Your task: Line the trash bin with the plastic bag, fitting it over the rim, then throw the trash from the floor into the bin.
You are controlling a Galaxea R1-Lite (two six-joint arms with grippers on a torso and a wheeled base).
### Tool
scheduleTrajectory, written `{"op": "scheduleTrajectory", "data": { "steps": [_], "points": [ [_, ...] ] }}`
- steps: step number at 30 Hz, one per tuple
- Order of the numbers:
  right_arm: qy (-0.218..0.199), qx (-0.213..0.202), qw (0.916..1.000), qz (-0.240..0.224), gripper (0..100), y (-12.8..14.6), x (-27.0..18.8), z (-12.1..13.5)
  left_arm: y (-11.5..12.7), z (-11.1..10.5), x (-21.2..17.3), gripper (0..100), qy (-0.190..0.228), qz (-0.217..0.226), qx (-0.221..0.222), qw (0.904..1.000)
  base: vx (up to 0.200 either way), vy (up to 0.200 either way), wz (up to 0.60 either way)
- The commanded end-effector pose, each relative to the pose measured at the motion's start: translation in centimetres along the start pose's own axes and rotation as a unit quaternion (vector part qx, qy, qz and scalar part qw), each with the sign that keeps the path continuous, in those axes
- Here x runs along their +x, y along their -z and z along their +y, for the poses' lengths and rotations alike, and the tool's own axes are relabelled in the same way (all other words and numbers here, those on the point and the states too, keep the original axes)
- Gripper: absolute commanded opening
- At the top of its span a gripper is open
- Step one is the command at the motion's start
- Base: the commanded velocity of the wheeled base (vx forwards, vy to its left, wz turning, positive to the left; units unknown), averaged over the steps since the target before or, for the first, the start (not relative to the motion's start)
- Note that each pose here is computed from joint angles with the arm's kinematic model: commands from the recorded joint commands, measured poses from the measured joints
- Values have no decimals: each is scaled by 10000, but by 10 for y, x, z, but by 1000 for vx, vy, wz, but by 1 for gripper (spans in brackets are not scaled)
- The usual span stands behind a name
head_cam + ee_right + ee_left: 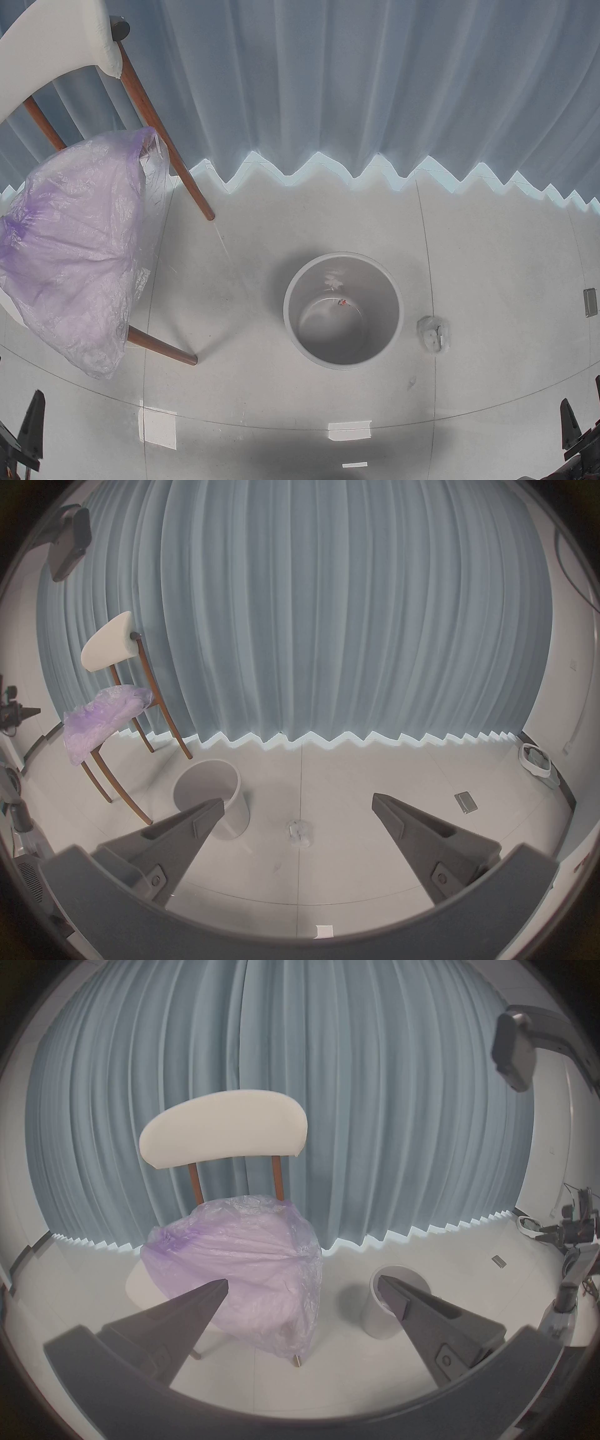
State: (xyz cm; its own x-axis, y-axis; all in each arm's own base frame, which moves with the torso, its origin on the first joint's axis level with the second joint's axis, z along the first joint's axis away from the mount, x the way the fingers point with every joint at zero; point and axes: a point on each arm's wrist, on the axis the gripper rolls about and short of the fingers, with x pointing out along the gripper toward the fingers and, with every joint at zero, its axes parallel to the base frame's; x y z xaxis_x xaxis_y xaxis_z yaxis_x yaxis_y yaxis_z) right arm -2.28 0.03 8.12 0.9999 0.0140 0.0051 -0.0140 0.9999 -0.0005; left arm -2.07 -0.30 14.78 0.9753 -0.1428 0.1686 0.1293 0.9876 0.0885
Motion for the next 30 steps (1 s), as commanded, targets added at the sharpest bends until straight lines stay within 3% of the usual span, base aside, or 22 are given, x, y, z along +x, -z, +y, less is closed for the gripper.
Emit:
{"op": "scheduleTrajectory", "data": {
  "steps": [1,6,11,16,19,27,30],
  "points": [
    [-6,25,10000,3,100,5,0,0,-54,14,76,100,107,1189,-91,9928,0,0,0],
    [-6,25,10000,-5,100,5,0,0,-65,19,116,100,225,1542,-145,9877,0,0,0],
    [-6,17,10000,-5,100,5,0,0,-68,12,159,100,713,1880,-172,9794,0,0,0],
    [-6,17,10000,-5,100,5,0,0,-74,4,197,100,904,1917,-135,9772,0,0,0],
    [1,2,10000,-5,100,5,0,0,-77,-1,218,100,795,1936,-76,9778,0,0,0],
    [-6,10,10000,-5,100,5,0,0,-75,-42,251,100,180,2162,339,9756,0,0,0],
    [-6,10,10000,-5,100,5,0,0,-60,-48,264,100,-385,2459,829,9650,0,0,0]
  ]
}}
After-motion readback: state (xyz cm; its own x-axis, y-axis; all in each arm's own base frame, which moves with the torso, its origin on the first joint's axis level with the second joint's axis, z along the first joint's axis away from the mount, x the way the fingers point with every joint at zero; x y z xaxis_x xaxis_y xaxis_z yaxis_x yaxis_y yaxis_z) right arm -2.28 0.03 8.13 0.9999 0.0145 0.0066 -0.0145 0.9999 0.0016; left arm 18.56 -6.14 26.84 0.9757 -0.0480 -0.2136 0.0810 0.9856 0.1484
